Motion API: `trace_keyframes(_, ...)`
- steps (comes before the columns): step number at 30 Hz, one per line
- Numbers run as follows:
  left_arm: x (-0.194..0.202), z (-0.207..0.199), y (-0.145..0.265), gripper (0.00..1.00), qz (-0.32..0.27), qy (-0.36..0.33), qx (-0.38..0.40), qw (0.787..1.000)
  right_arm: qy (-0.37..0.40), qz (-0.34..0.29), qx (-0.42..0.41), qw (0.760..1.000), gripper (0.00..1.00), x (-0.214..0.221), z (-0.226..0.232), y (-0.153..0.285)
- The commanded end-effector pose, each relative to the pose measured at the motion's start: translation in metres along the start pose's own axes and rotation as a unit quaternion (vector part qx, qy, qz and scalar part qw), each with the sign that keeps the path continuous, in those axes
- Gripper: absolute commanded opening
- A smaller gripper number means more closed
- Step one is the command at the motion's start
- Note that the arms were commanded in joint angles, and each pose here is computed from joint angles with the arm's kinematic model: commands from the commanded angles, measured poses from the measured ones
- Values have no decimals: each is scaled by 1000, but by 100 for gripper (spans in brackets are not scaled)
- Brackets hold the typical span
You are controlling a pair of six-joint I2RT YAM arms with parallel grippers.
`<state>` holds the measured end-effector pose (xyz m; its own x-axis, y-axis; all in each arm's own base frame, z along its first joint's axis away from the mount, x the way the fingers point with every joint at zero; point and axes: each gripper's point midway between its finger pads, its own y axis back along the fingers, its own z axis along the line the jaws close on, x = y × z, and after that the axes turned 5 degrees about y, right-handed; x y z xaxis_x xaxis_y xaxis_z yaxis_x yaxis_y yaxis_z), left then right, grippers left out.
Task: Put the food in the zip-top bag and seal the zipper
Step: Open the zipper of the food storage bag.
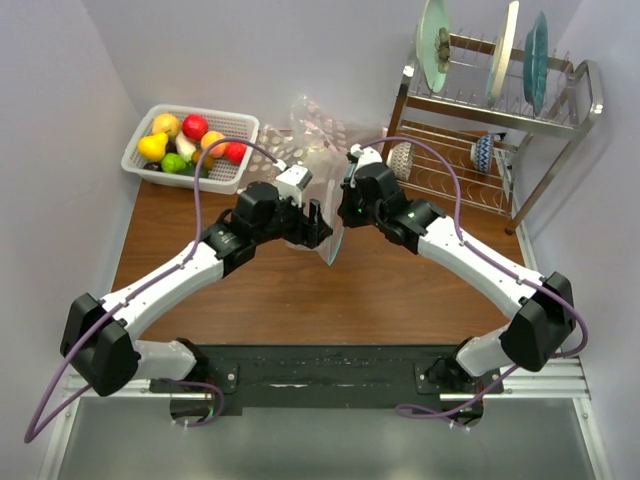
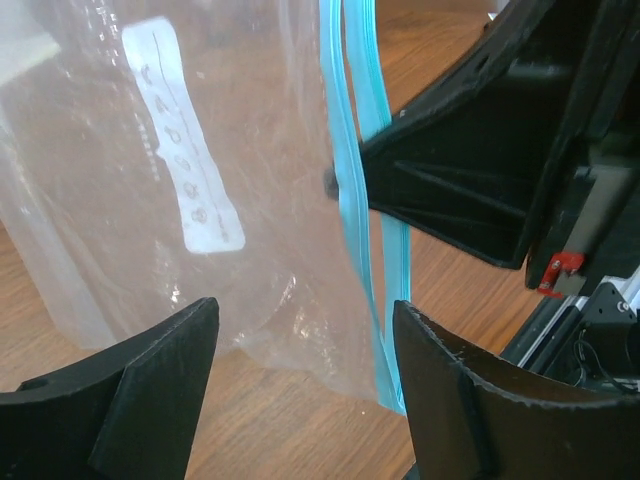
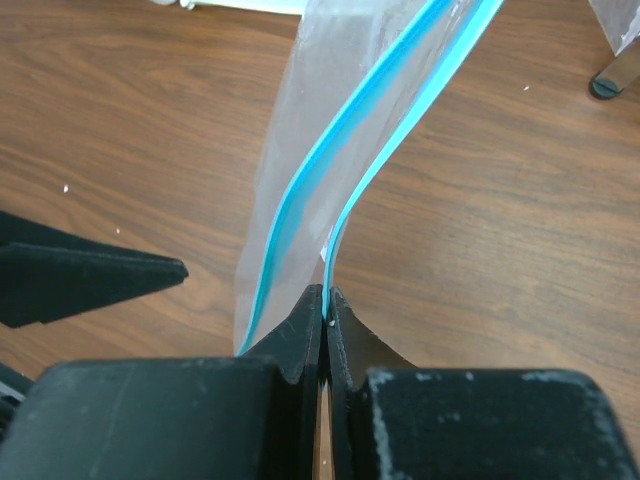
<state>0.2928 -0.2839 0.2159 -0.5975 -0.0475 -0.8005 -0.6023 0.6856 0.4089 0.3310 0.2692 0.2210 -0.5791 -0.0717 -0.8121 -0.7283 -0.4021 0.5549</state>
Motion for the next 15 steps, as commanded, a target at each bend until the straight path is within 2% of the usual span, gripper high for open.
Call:
trace_keyframes(1,-36,-17,16,76,-32,-19,11,999,18,-4,10,1000,0,-12,2,12)
trace_keyframes(6,-49,-9,19,76,-36,-23,-29,999,22,-6,8,1000,0,-17,5,18)
trace_keyframes(15,-70,-19,13,74,-39,-38,-29,998,22,-15,-15,1000,0,-35,17,34)
